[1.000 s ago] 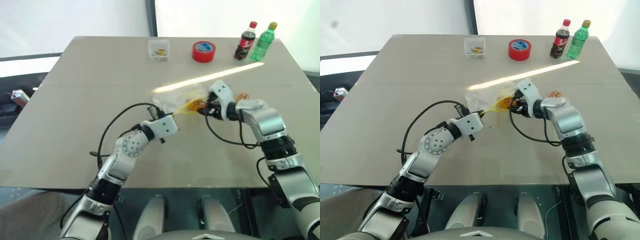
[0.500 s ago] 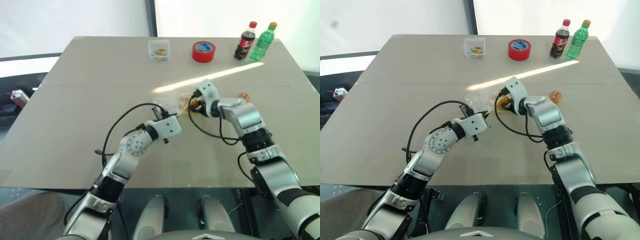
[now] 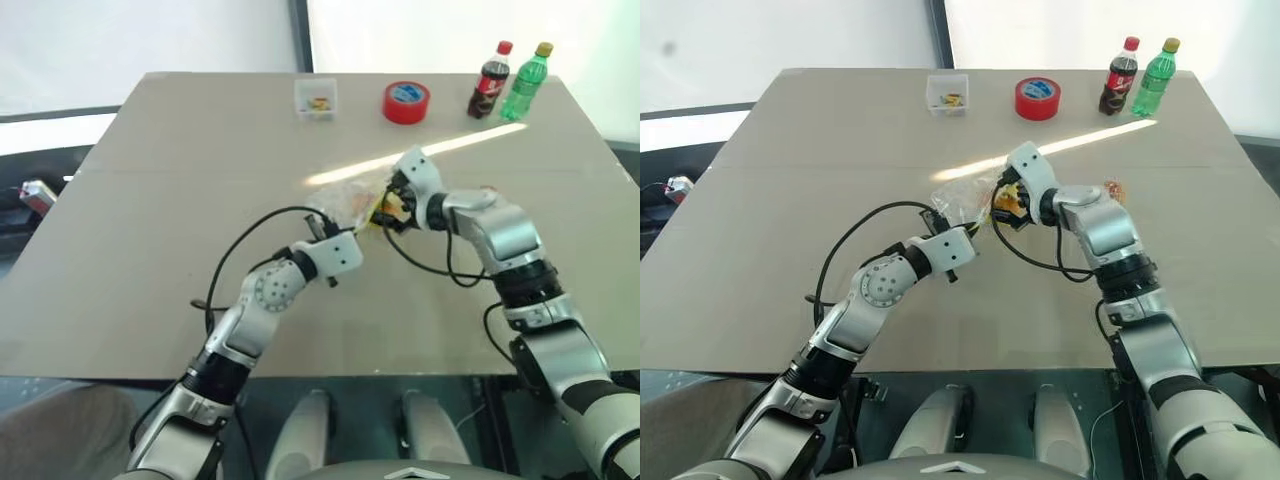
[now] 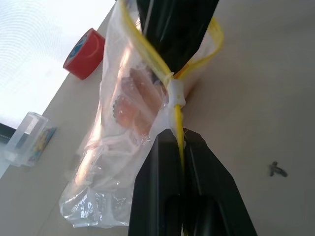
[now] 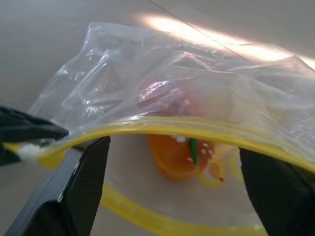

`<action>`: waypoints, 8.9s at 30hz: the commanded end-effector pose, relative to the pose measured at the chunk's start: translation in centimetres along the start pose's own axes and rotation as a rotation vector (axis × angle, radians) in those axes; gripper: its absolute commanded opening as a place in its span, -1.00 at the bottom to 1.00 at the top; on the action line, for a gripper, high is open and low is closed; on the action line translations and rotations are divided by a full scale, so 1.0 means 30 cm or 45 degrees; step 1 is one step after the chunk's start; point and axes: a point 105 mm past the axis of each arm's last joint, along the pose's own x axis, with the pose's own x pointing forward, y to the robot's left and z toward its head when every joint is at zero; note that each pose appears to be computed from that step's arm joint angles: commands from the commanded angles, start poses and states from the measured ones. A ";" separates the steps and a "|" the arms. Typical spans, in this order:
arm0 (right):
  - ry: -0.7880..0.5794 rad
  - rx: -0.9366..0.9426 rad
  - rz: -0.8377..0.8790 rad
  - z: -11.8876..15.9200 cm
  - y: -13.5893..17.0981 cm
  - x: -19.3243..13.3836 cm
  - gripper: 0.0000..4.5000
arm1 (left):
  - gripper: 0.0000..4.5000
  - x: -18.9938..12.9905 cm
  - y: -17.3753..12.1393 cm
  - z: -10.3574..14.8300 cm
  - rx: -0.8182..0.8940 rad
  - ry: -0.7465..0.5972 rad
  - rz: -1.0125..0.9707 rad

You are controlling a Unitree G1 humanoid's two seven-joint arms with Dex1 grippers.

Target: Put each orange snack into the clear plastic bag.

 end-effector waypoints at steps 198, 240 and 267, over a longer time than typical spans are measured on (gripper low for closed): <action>-0.236 -1.292 0.319 0.262 0.088 -0.253 -0.04 | -1.00 -0.013 0.254 0.325 0.146 -0.194 -0.180; -0.288 -1.333 0.275 0.301 0.094 -0.237 -0.91 | -1.00 -0.005 0.239 0.315 0.221 -0.186 -0.182; -0.232 -1.257 0.160 0.279 0.012 -0.290 -0.91 | -1.00 -0.015 0.263 0.244 0.244 -0.114 -0.159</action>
